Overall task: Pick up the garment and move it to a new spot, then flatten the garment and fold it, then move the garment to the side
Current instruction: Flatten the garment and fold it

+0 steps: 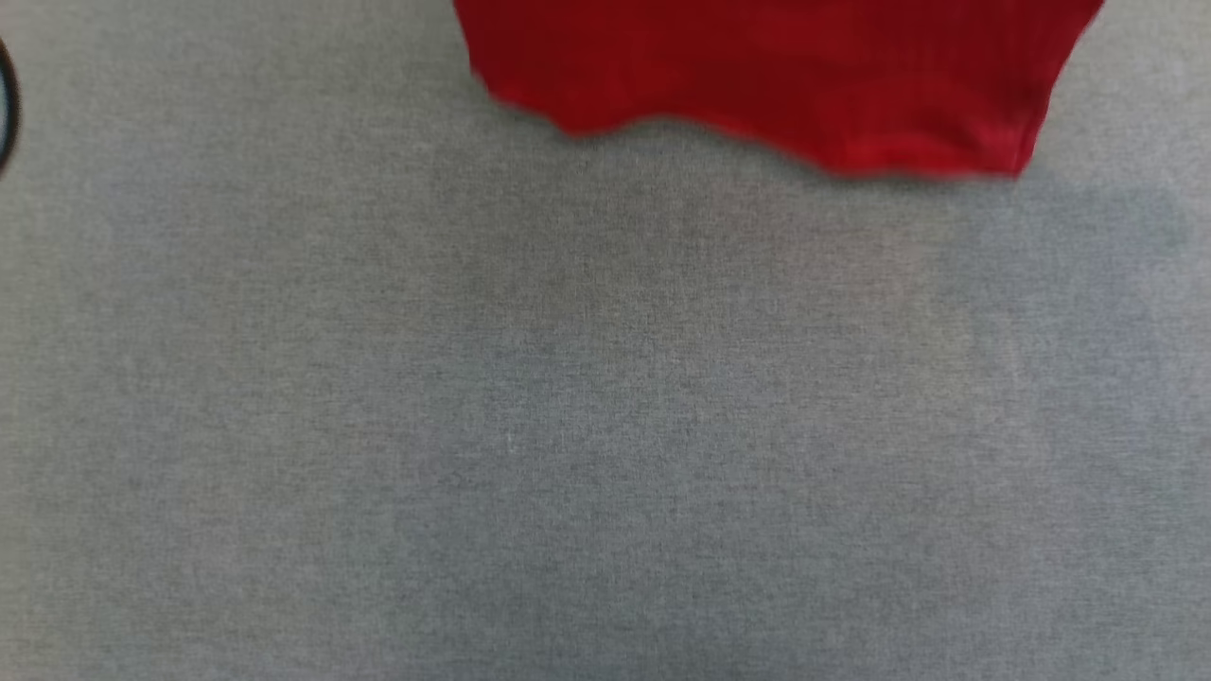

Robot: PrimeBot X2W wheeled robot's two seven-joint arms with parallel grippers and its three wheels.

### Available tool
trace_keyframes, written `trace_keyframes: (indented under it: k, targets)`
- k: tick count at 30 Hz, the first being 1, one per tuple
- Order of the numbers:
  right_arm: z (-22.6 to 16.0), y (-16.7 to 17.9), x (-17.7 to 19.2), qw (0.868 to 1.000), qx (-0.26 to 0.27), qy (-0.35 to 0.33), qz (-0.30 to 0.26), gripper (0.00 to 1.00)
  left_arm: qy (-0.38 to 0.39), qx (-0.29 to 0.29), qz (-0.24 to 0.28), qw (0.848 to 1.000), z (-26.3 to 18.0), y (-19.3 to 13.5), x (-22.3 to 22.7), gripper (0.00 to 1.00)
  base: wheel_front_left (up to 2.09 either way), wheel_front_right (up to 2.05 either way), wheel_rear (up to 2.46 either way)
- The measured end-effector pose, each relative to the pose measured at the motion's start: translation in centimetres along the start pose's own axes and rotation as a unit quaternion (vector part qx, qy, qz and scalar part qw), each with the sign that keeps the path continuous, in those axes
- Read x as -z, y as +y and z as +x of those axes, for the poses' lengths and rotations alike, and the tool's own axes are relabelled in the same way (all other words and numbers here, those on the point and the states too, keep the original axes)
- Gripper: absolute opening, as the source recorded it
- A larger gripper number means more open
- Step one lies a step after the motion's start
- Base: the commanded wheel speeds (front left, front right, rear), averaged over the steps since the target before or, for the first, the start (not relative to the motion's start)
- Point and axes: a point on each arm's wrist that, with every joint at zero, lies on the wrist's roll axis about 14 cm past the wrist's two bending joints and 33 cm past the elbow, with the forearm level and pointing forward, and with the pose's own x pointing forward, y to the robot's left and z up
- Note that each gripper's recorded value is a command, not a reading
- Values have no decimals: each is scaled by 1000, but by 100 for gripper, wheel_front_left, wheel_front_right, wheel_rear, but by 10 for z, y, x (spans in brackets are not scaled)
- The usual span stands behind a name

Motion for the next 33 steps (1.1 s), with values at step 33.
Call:
trace_keyframes:
  k: [33]
  targets:
    - [-14,115,155,988,-105,76,84,0,125,-15,-120,985,-65,-40,206,0,0,0,0]
